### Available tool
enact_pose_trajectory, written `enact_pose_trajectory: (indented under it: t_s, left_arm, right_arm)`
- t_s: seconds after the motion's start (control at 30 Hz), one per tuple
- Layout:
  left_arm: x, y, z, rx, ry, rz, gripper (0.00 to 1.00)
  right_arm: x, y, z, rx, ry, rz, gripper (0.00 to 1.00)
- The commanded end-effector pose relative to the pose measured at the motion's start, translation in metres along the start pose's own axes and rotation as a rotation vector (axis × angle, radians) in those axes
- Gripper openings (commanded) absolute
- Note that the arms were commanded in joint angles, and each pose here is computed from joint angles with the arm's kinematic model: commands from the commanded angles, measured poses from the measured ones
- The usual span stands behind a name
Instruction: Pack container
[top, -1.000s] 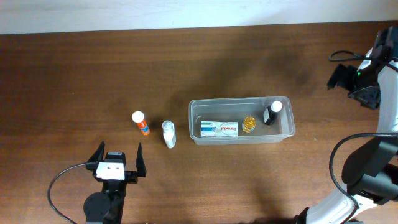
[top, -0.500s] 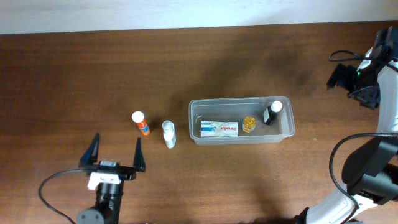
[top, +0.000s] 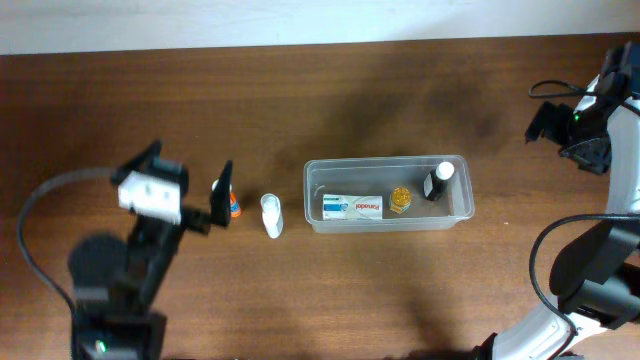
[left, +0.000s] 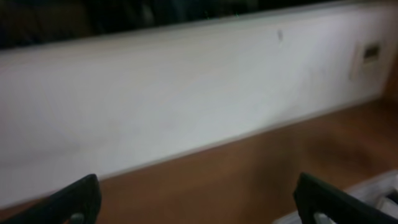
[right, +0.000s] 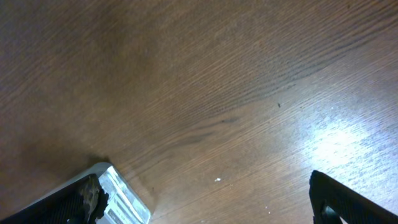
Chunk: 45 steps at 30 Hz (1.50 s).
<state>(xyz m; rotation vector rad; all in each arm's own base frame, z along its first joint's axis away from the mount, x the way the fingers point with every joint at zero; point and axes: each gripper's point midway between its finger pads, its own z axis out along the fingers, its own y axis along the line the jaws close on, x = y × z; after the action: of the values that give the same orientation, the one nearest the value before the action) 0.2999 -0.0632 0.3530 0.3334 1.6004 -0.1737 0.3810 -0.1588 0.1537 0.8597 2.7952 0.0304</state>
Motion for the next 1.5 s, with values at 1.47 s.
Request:
enact_pose_trajectory:
  t_s: [1.47]
  left_arm:
    - [0.207,-0.085,0.051,-0.036,1.453,-0.257,0.99]
  right_arm:
    - [0.000,0.000,0.002,0.002,0.004,0.012,0.98]
